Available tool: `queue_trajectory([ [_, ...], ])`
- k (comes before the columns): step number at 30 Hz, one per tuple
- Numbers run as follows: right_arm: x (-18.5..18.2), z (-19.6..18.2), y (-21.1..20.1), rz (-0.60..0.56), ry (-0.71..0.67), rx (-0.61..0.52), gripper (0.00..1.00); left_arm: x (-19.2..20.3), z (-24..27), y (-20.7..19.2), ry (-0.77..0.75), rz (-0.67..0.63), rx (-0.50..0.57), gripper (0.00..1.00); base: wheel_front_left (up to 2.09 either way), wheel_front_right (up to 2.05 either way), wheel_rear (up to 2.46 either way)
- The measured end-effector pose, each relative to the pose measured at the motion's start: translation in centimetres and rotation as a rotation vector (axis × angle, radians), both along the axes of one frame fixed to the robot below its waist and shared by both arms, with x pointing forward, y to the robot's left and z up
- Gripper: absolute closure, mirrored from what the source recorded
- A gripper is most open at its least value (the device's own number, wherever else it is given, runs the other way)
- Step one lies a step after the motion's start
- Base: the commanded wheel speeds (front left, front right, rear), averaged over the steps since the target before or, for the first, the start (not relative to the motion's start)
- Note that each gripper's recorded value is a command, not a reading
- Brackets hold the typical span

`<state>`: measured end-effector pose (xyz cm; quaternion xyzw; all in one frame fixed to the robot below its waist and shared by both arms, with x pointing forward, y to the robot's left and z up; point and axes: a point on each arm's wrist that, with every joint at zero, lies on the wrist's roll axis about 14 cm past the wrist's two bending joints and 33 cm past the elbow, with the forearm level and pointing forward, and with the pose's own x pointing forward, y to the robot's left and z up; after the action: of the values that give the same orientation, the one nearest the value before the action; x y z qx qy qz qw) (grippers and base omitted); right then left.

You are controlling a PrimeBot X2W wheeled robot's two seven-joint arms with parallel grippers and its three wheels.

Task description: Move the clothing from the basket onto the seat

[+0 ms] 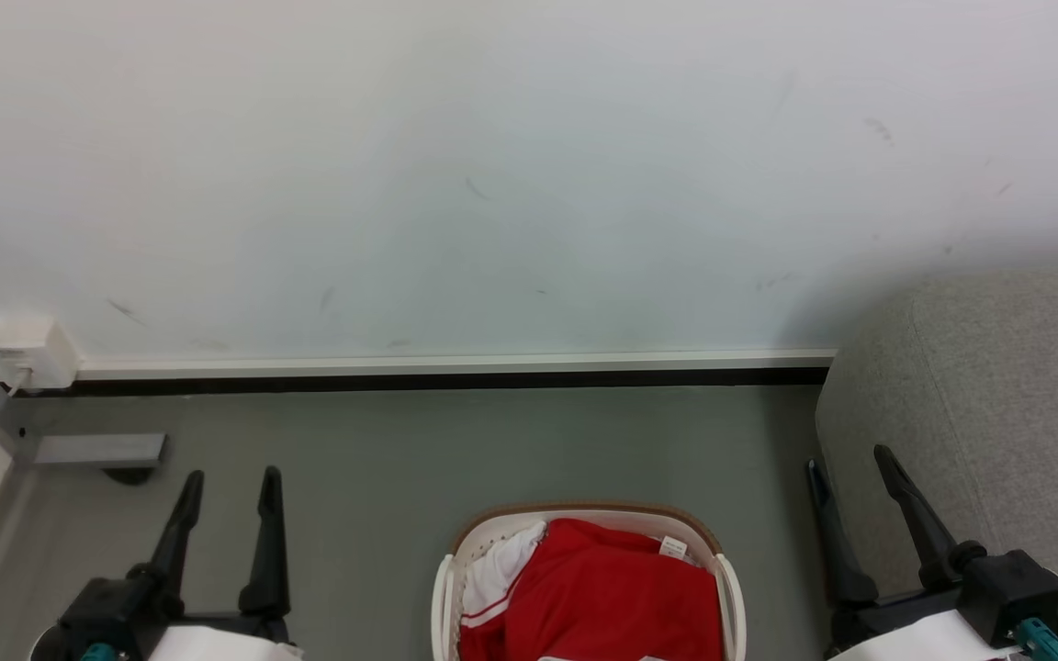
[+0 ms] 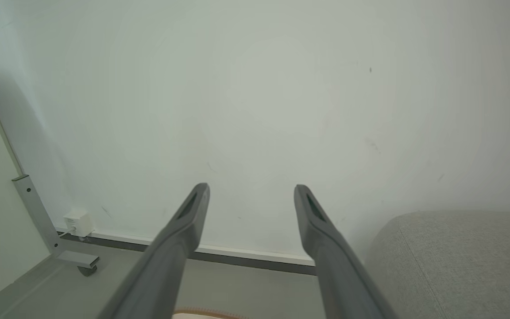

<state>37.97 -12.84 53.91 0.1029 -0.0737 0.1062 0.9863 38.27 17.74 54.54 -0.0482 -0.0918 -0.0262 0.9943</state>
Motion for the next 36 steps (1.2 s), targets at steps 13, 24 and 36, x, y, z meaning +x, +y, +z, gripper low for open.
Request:
queue_trajectory([
  [13,0.0,0.7,0.4,0.008,-0.048,-0.077,0.0,0.1,0.5,-0.4,-0.031,-0.009,0.09,0.0,0.0,0.0,0.0],
  [24,0.0,0.9,0.4,0.006,-0.061,-0.1,0.0,0.0,0.4,-0.3,-0.033,-0.003,0.117,0.0,0.0,0.0,0.0],
  [36,0.2,0.6,-0.1,-0.008,-0.051,-0.088,0.0,0.4,-0.5,-0.5,-0.008,-0.01,0.11,0.0,0.0,0.0,0.0],
])
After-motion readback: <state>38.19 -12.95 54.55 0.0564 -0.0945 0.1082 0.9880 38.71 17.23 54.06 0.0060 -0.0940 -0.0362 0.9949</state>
